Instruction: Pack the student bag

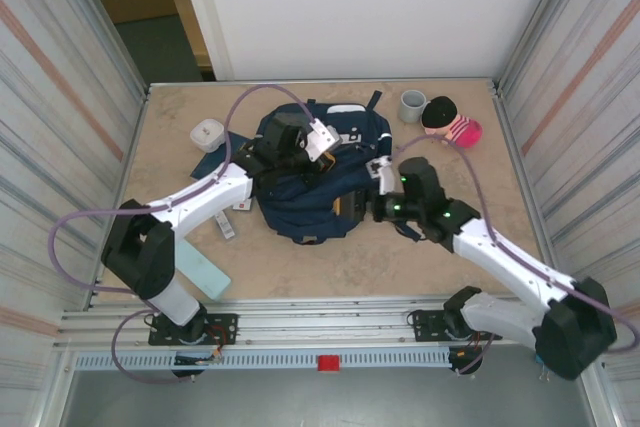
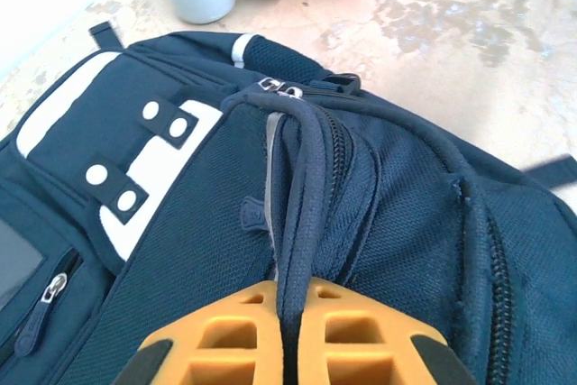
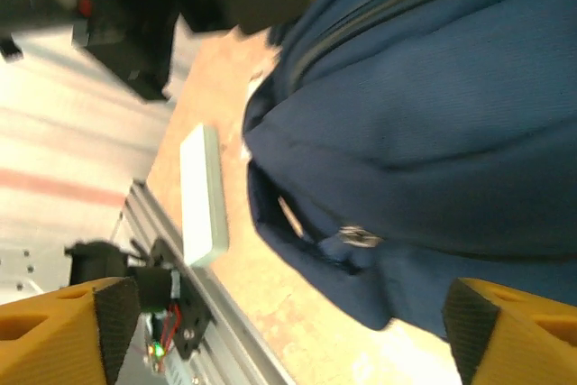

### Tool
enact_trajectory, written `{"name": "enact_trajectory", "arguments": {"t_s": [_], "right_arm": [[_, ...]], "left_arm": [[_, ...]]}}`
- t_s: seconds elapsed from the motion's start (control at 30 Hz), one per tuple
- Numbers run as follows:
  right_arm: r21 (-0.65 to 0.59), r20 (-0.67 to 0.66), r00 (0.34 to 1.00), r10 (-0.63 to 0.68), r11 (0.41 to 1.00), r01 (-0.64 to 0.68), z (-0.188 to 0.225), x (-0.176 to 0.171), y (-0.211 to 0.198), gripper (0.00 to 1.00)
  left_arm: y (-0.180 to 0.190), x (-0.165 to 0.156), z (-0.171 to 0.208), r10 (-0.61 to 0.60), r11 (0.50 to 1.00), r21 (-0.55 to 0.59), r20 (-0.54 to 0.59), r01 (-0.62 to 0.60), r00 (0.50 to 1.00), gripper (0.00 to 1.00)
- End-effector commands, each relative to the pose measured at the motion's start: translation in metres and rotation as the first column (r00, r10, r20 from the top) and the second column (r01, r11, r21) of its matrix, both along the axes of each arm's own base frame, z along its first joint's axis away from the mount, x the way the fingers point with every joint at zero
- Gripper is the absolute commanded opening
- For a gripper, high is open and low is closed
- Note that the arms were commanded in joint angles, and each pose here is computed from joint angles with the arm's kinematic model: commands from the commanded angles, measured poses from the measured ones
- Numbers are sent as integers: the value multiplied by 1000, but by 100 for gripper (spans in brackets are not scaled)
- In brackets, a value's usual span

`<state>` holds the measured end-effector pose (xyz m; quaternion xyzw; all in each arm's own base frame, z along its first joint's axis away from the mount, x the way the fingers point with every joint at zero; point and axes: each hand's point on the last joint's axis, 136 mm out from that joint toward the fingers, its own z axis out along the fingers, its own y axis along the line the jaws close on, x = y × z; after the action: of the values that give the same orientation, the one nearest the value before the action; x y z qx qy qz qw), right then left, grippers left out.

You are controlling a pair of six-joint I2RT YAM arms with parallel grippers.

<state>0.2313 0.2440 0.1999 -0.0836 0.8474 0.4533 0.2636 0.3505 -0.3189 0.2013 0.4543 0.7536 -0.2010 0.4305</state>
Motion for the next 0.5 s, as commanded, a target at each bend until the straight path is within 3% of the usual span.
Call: {"name": "enact_trajectory", "arguments": {"t_s": [0.0, 0.37, 0.47], "right_arm": [[55, -163, 978, -133, 988, 143, -6, 0, -25, 93], [244, -373, 896, -239, 907, 343, -13, 43, -12, 91], [244, -385, 888, -253, 900, 362, -15, 53, -6, 82]], "left_arm": [[-8, -16, 63, -152, 978, -120, 166, 173, 974, 0], [-14, -30, 67, -255, 938, -210, 116, 275, 960, 0], [-16, -34, 67, -261, 930, -242, 95, 276, 961, 0]]}}
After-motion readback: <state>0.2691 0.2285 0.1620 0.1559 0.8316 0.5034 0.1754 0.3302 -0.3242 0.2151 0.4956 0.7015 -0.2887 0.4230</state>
